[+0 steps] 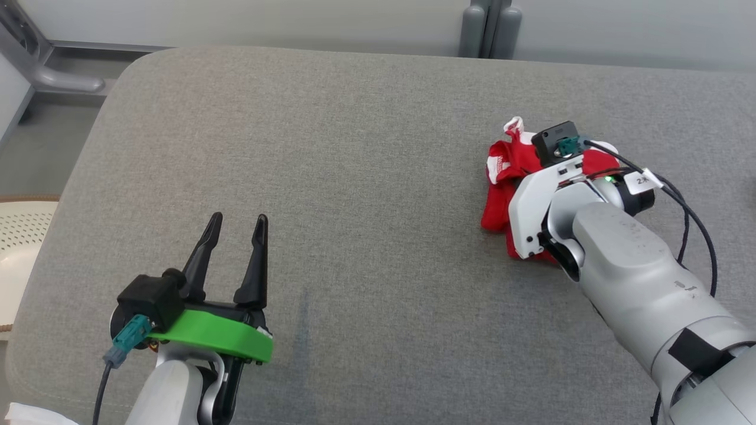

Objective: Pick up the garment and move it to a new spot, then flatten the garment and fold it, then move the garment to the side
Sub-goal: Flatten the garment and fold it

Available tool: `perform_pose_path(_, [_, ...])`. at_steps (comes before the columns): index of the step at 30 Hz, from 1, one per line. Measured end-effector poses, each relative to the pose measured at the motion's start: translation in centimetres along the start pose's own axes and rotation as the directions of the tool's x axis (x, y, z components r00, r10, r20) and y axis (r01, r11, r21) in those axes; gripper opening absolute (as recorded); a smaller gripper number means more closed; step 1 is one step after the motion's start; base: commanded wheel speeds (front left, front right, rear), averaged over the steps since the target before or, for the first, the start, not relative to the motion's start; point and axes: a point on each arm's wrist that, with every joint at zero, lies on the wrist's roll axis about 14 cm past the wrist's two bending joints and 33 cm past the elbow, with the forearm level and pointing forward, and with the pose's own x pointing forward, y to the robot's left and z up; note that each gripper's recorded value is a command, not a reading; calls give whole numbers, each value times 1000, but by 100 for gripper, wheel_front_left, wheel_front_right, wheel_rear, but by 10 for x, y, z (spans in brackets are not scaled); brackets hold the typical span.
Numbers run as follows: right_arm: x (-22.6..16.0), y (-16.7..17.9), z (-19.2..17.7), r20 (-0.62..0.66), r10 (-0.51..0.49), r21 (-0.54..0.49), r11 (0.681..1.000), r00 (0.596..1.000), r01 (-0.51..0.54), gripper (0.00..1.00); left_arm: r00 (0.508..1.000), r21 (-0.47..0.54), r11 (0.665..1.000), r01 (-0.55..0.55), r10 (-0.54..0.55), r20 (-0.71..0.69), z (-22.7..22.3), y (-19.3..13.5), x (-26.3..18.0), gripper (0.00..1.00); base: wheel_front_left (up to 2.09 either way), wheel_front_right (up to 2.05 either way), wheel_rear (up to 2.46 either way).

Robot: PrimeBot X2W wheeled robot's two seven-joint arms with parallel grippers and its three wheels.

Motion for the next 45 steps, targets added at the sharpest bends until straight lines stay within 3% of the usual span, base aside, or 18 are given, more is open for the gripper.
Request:
perform_pose_path(1, [1,5,-3,-11,10,-2,1000,1000,-10,22,1000,0,1000,-1,1,-1,0,0,0,100,0,0,0])
perform_pose_path(2, [3,10,-4,-16,21,1,1000,1000,-21,100,1000,0,1000,-2,2,-1,0,1,0,100,0,0,0])
perform_pose_path(7, [6,47,3,16,112,86,990,994,-113,100,1000,-1,1000,-5,5,0,0,1,1,100,0,0,0])
perform_pose_path(12, [-11,79,54,200,226,220,938,953,-269,100,1000,-4,1000,-5,6,9,2,1,3,100,0,0,0])
perform_pose_path(17, [-41,13,78,342,97,249,950,934,-190,100,1000,-8,1000,14,-14,17,4,-5,7,100,0,0,0])
perform_pose_path(23, [-67,-74,28,258,-152,310,949,954,67,100,999,-9,999,44,-44,14,3,-15,10,100,0,0,0])
perform_pose_path(25, [-71,-89,7,203,-202,302,944,958,135,100,999,-10,999,51,-51,11,1,-17,11,100,0,0,0])
perform_pose_path(26, [-72,-92,-4,173,-217,295,942,961,159,66,999,-9,999,52,-52,8,1,-17,12,100,0,0,0])
perform_pose_path(27, [-72,-93,-11,155,-227,297,939,962,173,0,999,-9,999,53,-53,7,0,-17,12,100,0,0,0])
perform_pose_path(31, [-65,-69,-38,68,-186,314,937,980,156,0,998,-6,998,57,-57,2,-1,-17,14,100,0,0,0])
perform_pose_path(40, [-62,23,-52,-14,58,267,962,998,-52,0,998,-1,998,62,-62,12,2,-17,17,100,0,0,0])
perform_pose_path(45, [-80,91,-58,-38,268,366,900,963,-236,0,997,0,998,70,-70,22,5,-20,18,100,0,0,0])
